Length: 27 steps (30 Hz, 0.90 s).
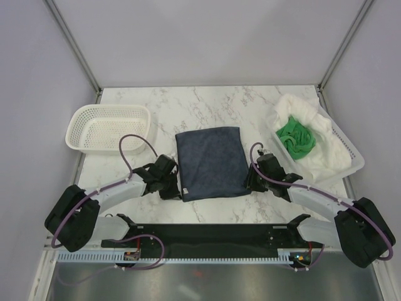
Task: Fold and stack the towels
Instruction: Fold the towel
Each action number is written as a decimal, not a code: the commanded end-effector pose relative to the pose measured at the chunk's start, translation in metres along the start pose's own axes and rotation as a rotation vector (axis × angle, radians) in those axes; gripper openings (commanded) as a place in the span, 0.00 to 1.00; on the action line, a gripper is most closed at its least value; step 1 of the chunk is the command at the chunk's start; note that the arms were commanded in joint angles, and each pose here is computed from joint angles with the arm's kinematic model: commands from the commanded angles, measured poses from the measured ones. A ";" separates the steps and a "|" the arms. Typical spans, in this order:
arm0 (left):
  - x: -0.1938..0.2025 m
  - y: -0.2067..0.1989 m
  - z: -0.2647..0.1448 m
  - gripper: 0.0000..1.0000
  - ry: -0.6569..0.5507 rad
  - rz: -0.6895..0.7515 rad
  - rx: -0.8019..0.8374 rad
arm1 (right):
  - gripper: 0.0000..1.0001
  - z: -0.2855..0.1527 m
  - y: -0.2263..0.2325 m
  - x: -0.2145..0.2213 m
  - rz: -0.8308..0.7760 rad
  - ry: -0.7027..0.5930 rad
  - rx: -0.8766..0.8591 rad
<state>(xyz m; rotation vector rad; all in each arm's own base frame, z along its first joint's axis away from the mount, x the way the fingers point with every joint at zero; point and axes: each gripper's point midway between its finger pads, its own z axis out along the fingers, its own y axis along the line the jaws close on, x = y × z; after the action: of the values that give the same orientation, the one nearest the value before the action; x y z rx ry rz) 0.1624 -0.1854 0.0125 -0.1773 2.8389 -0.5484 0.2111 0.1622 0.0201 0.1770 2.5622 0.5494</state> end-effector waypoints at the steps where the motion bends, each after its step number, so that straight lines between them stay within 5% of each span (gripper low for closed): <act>1: -0.006 0.002 -0.006 0.07 -0.027 -0.040 -0.036 | 0.40 -0.003 0.010 -0.013 0.051 -0.076 -0.036; 3: -0.005 0.005 -0.014 0.20 -0.020 -0.044 -0.066 | 0.41 -0.012 0.017 -0.024 0.057 -0.099 -0.042; 4: -0.014 -0.001 -0.022 0.36 -0.053 -0.043 -0.065 | 0.43 -0.017 0.022 -0.029 0.055 -0.108 -0.048; 7: -0.051 -0.016 -0.056 0.51 -0.189 -0.039 -0.056 | 0.51 -0.039 0.040 -0.075 0.034 -0.212 -0.026; 11: -0.127 -0.052 -0.098 0.56 -0.383 -0.003 0.044 | 0.58 -0.062 0.085 -0.160 -0.050 -0.369 -0.034; 16: -0.219 -0.088 -0.113 0.57 -0.453 0.153 0.093 | 0.62 0.008 0.078 -0.214 -0.157 -0.249 0.053; 21: -0.258 -0.099 -0.065 0.61 -0.300 0.411 0.098 | 0.61 0.052 0.086 -0.244 -0.444 -0.089 -0.065; 27: -0.298 -0.103 -0.040 0.60 -0.284 0.521 0.134 | 0.61 0.085 0.069 -0.280 -0.463 -0.029 -0.185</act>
<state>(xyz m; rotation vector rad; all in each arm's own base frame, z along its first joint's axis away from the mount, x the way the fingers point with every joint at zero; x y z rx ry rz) 0.4364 -0.2161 0.1456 0.2477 2.4689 -0.5086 0.4834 0.1854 0.0952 -0.2741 2.4455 0.4693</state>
